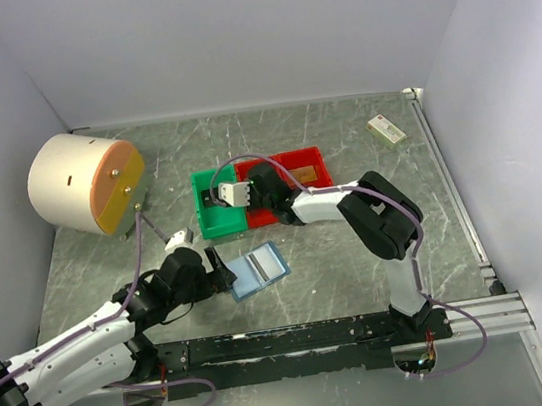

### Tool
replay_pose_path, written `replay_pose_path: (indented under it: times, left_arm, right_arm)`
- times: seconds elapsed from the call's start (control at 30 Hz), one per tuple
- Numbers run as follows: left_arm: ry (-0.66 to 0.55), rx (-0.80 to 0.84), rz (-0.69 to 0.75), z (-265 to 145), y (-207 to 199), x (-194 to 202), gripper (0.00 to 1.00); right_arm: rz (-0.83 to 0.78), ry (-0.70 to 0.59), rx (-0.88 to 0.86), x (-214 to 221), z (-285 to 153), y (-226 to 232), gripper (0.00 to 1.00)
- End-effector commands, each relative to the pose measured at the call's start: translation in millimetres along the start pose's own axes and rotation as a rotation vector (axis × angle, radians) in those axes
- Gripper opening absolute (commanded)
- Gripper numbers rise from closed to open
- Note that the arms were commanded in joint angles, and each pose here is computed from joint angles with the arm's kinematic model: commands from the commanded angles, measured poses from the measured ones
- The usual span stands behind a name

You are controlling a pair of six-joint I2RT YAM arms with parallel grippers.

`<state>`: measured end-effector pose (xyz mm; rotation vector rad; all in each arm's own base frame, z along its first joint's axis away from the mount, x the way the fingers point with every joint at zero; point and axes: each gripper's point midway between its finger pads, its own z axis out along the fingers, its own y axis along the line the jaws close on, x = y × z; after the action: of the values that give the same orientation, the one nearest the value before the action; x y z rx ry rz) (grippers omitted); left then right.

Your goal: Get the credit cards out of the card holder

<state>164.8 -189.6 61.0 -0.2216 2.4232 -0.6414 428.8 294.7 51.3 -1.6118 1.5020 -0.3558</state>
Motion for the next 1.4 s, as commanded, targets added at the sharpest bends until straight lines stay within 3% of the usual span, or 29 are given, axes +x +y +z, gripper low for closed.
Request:
replay_pose_path:
  times: [0.0, 0.2, 0.67, 0.77, 1.13, 1.37]
  left_arm:
    - [-0.023, 0.015, 0.001, -4.8, -10.8, -10.4, 1.00]
    - [-0.020, 0.013, 0.006, -3.1, -10.8, -9.5, 0.99]
    - [-0.019, 0.021, 0.014, -2.9, -13.0, -10.4, 1.00]
    - [-0.007, 0.077, 0.035, -3.8, -23.0, -8.8, 1.00]
    - [-0.017, 0.099, 0.015, -6.9, -25.9, -10.2, 0.99]
    - [-0.033, 0.148, 0.002, -11.7, -35.5, -14.6, 0.99]
  right_arm:
    - [0.003, -0.001, 0.011, 2.7, 4.8, -3.1, 0.17]
    - [0.046, -0.039, -0.013, -0.7, 3.9, -5.8, 0.30]
    - [0.076, -0.062, -0.034, 0.0, -1.5, -8.1, 0.36]
    - [0.090, -0.073, -0.037, -1.2, -2.3, -9.6, 0.48]
    - [0.131, -0.105, -0.023, -7.3, -6.3, -16.3, 0.51]
    - [0.280, -0.208, 0.127, -30.7, -46.7, -65.1, 0.52]
